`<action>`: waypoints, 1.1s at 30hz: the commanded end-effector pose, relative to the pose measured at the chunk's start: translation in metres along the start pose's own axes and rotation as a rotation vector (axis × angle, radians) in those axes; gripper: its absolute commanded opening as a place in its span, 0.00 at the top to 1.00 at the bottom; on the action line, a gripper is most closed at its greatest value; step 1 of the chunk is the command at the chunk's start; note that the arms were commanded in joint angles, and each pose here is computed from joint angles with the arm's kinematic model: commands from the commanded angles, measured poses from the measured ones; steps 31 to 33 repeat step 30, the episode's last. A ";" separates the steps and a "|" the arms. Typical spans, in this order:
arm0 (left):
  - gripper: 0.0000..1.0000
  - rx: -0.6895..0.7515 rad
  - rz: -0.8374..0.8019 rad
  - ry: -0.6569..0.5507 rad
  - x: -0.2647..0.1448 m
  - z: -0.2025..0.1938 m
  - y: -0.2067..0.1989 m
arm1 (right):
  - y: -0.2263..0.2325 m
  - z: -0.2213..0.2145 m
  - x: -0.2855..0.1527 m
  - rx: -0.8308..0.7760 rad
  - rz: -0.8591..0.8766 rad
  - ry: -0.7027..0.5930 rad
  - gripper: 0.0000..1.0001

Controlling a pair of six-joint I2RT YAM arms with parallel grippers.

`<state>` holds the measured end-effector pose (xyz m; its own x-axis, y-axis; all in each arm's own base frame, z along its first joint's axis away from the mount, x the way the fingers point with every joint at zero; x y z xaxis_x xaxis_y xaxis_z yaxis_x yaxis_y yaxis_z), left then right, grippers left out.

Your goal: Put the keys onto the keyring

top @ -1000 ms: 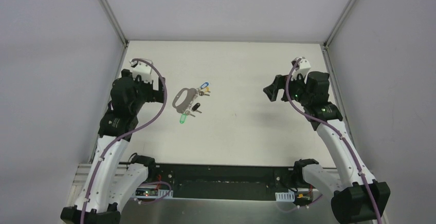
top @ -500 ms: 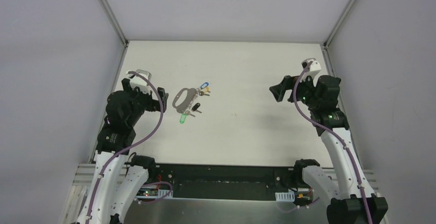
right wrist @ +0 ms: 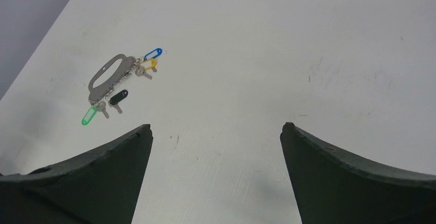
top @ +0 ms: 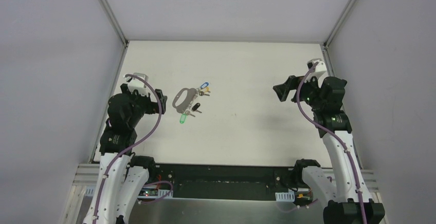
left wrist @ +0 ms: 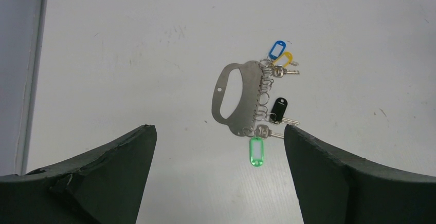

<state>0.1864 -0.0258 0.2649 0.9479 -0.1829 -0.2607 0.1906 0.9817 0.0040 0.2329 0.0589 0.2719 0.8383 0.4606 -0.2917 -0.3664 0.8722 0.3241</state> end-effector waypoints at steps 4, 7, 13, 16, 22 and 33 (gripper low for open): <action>0.01 -0.011 0.025 -0.028 0.002 0.006 0.007 | 0.001 0.011 -0.011 -0.039 -0.030 -0.070 0.00; 0.01 -0.011 0.029 -0.026 0.000 0.007 0.008 | -0.001 0.012 -0.012 -0.041 -0.043 -0.073 0.00; 0.01 0.000 0.028 -0.026 -0.003 0.008 0.009 | -0.002 0.010 -0.011 -0.039 -0.045 -0.066 0.00; 0.01 0.008 0.017 -0.029 -0.004 0.008 0.008 | -0.002 0.010 -0.011 -0.043 -0.042 -0.067 0.00; 0.01 0.006 0.016 -0.024 -0.005 0.006 0.010 | -0.004 0.010 -0.011 -0.044 -0.053 -0.070 0.00; 0.01 0.004 0.004 -0.012 -0.004 0.005 0.010 | -0.004 0.009 -0.011 -0.046 -0.044 -0.066 0.00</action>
Point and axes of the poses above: each gripper's point midway between its finger pads, its own x axis out along the fingers, its own y axis along the line the jaws close on, z = x × y, the point moved 7 cm from there along -x, back along the fingers, and after that the axes turned 2 degrees about x, right-handed, at the moved point
